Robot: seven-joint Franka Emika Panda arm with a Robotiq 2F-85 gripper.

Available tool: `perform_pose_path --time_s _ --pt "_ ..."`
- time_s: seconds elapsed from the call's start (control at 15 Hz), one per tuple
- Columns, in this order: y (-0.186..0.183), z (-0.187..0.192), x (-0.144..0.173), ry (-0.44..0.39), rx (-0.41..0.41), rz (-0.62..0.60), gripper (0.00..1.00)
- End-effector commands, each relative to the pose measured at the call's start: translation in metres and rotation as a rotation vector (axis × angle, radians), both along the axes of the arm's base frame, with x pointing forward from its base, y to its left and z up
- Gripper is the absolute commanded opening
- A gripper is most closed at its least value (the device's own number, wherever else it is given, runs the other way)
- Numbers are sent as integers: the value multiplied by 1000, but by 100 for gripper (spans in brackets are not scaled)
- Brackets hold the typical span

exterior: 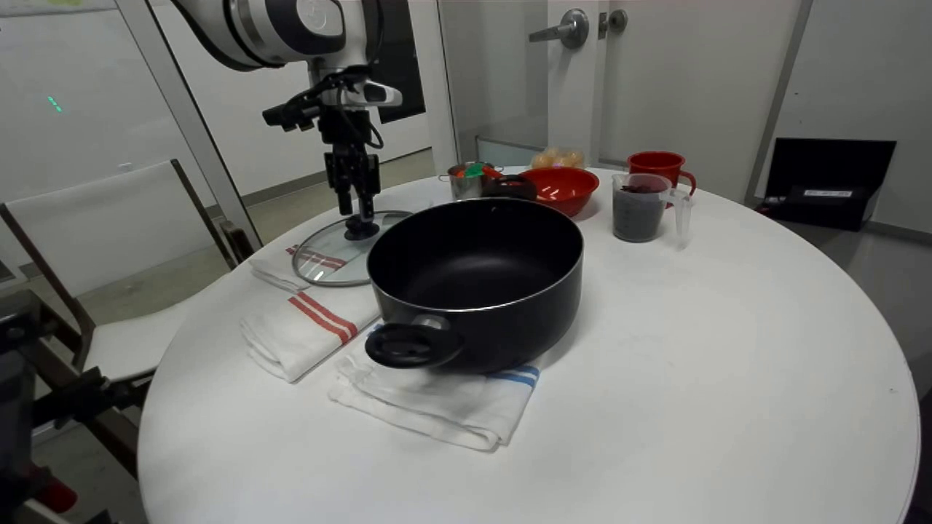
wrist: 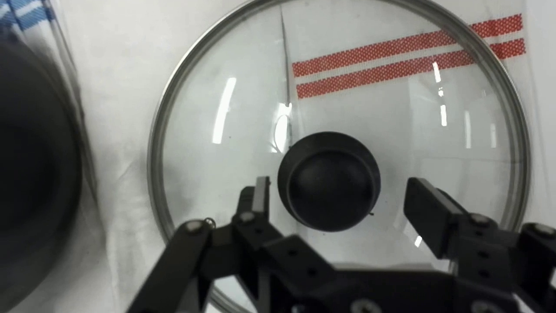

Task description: Remove the lid from the pot

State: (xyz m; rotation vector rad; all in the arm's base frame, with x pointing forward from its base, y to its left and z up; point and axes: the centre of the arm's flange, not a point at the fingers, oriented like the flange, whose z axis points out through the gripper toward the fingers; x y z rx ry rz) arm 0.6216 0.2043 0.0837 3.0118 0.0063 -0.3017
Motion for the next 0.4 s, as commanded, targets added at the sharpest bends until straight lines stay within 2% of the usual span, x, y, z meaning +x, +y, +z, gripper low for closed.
perform_pose_path --time_s 0.0,0.33 --pt "-2 31 -7 -23 -22 18 100" --pt "-5 84 -22 -40 13 15 100"
